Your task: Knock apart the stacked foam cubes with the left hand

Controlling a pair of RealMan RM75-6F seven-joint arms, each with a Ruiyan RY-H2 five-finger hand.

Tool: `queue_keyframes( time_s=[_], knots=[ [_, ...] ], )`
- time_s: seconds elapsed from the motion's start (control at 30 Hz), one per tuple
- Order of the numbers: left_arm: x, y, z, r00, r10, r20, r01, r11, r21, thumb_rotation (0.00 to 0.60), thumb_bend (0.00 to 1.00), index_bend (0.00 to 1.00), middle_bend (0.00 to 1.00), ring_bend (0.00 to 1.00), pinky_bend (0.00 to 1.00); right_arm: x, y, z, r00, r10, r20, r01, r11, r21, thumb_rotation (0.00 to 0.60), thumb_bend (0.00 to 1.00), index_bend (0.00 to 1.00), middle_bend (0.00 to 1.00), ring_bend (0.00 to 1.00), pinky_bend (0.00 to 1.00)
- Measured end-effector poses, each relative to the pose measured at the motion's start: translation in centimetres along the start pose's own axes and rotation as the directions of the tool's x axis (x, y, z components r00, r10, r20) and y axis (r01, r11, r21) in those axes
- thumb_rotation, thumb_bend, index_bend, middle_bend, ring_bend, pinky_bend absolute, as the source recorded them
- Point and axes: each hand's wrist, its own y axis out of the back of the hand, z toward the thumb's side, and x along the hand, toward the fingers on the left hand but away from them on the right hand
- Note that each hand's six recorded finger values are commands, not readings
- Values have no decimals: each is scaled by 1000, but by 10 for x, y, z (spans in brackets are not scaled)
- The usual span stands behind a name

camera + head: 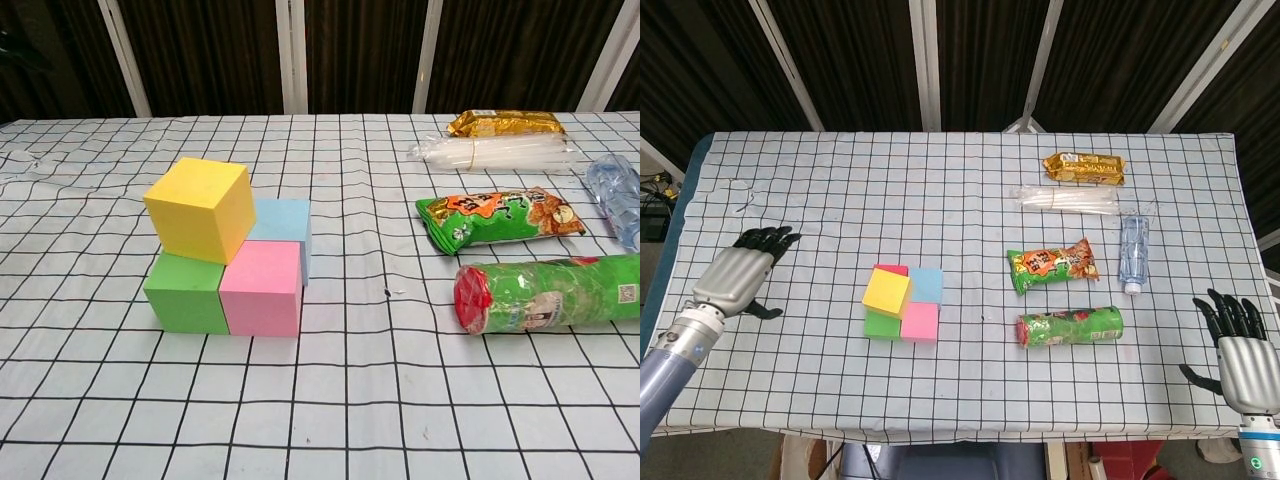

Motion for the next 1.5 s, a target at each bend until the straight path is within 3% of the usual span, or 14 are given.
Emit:
queue_keyframes(
  time_s=[0.33,0.73,0.9,1.2,1.37,1.5],
  knots=[
    [25,-19,54,993,-84,84,81,996,43,600,0,0,0,0,0,0,3,-3,1000,-9,6,9,1000,-6,600,59,171,91,89,0],
    [50,-38,97,989,-72,128,62,995,76,600,0,2,13,0,22,0,6,-8,1000,-17,20,17,1000,-18,600,59,171,91,88,0],
    [59,-41,113,988,-42,146,25,993,113,600,43,60,121,60,98,-1,7,-9,1000,-23,21,23,1000,-21,600,59,171,91,88,0],
    [67,-44,136,980,-16,200,-20,984,175,600,131,181,269,165,149,-1,8,-11,999,-22,26,23,999,-25,600,59,171,91,89,0],
    [67,-43,139,976,-2,219,-40,982,186,600,184,315,385,246,215,0,9,-11,999,-24,27,25,999,-29,600,59,171,91,89,0],
    [68,-38,128,979,37,203,-79,975,206,600,205,320,396,274,230,1,9,-12,999,-20,28,21,999,-35,600,58,171,92,99,0]
  ],
)
